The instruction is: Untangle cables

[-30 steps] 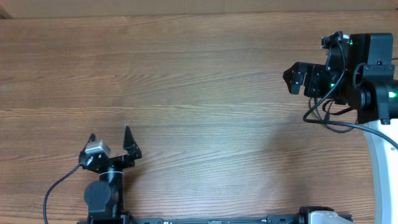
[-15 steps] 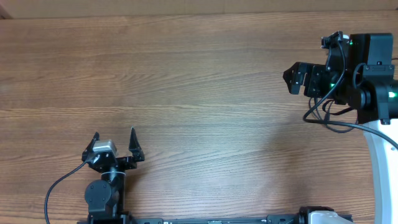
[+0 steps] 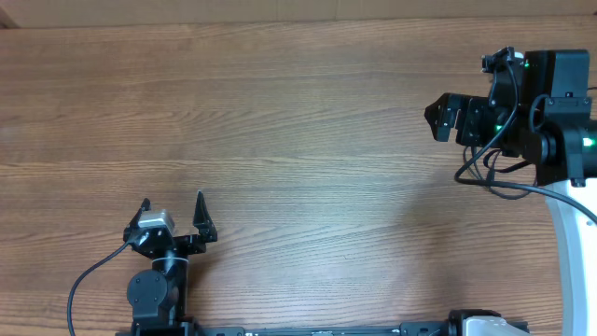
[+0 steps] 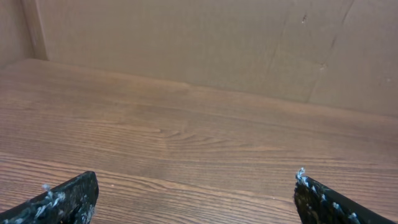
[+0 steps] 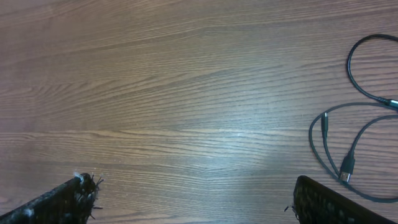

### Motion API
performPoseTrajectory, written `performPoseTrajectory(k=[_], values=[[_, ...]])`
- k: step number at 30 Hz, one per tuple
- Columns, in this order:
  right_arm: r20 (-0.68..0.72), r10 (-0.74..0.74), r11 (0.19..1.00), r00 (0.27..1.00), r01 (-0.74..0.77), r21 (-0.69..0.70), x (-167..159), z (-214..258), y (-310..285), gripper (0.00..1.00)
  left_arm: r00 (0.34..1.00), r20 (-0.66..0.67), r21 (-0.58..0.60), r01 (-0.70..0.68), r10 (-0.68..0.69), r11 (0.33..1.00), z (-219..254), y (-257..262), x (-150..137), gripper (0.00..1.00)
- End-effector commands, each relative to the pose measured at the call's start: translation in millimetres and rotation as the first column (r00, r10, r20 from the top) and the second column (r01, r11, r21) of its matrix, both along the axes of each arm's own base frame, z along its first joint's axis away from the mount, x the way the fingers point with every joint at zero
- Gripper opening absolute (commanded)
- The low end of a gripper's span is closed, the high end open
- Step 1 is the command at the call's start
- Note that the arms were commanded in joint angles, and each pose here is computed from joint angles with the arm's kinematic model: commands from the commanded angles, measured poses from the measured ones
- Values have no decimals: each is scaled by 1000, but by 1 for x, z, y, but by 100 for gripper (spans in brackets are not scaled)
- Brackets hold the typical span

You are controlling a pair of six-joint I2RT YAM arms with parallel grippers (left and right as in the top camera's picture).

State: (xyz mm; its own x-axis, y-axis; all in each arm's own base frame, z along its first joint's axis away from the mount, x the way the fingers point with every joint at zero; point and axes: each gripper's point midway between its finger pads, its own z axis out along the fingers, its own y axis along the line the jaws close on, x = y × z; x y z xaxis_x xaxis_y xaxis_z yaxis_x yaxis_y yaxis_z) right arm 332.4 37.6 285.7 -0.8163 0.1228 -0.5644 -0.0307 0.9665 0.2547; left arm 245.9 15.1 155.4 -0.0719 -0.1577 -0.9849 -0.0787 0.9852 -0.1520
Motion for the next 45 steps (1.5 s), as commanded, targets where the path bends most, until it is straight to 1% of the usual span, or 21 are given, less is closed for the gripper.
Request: performPoseTrajectory(k=[1, 36, 40, 42, 45], values=[[15, 1, 1000, 1000, -2, 3, 0, 5, 1, 100, 1000, 8, -11, 13, -13, 1000, 1, -2, 0, 100], [18, 1, 1000, 1000, -1, 2, -3, 7, 1, 100, 1000, 7, -11, 11, -11, 1000, 1, -2, 0, 100], [58, -9, 1000, 998, 10, -12, -2, 13, -2, 100, 1000, 7, -11, 11, -11, 1000, 1, -2, 0, 100], [118, -2, 1000, 993, 3, -1, 4, 18, 0, 100, 1000, 7, -11, 11, -11, 1000, 1, -2, 0, 100], [256, 25, 999, 966, -33, 28, 16, 27, 8, 100, 1000, 7, -11, 11, -11, 1000, 1, -2, 0, 100]])
